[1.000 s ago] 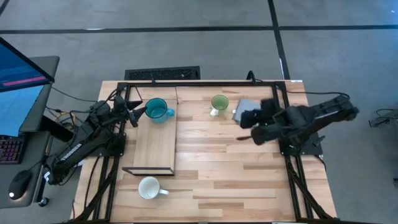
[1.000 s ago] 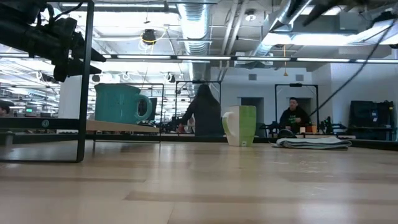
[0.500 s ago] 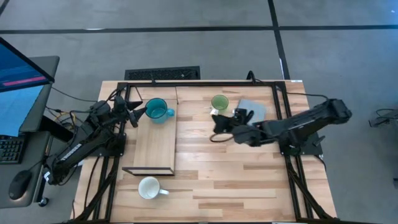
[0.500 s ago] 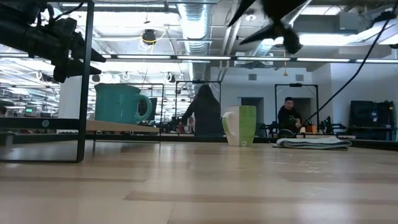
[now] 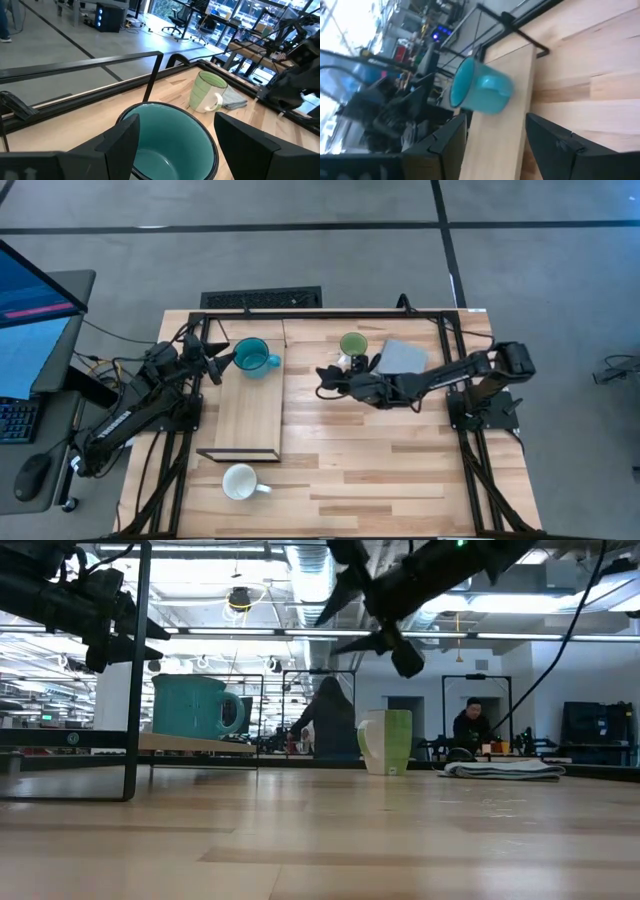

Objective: Stack small to large cups/mugs on shelf
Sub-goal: Put the green mug on the shelf

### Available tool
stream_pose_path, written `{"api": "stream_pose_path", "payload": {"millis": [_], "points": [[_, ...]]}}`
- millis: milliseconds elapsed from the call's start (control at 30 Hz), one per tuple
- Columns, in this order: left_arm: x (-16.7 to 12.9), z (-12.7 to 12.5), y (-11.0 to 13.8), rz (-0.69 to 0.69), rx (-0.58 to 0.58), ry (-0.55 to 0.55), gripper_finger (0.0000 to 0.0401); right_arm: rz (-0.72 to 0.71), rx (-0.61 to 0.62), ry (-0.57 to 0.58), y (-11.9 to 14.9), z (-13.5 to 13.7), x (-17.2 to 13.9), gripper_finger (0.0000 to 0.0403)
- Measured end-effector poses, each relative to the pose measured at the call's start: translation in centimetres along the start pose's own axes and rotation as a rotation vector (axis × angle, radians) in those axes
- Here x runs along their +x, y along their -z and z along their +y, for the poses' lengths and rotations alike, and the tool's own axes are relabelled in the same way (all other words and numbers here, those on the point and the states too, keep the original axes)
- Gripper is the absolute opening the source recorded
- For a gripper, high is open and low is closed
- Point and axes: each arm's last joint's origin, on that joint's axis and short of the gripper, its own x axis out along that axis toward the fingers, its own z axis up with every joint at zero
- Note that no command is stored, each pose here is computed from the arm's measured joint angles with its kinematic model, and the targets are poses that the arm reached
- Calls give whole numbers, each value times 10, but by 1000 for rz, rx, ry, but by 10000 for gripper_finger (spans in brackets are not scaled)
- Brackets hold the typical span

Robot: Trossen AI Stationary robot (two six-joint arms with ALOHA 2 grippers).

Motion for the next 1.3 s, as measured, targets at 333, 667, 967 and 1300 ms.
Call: {"api": "stream_pose_path", "payload": {"millis": [333,667,967,1300], "points": [[0,0,0,0,-1,0,248,-16,-31,41,-10,-4,4,225],[0,0,0,0,-1,1,248,-7,-130,62,-10,-6,3,225],[0,0,0,0,-1,1,248,3,-53,283,-14,-31,3,225],[0,0,0,1,-1,4,248,-78,17,360,-33,-42,12,225]]}}
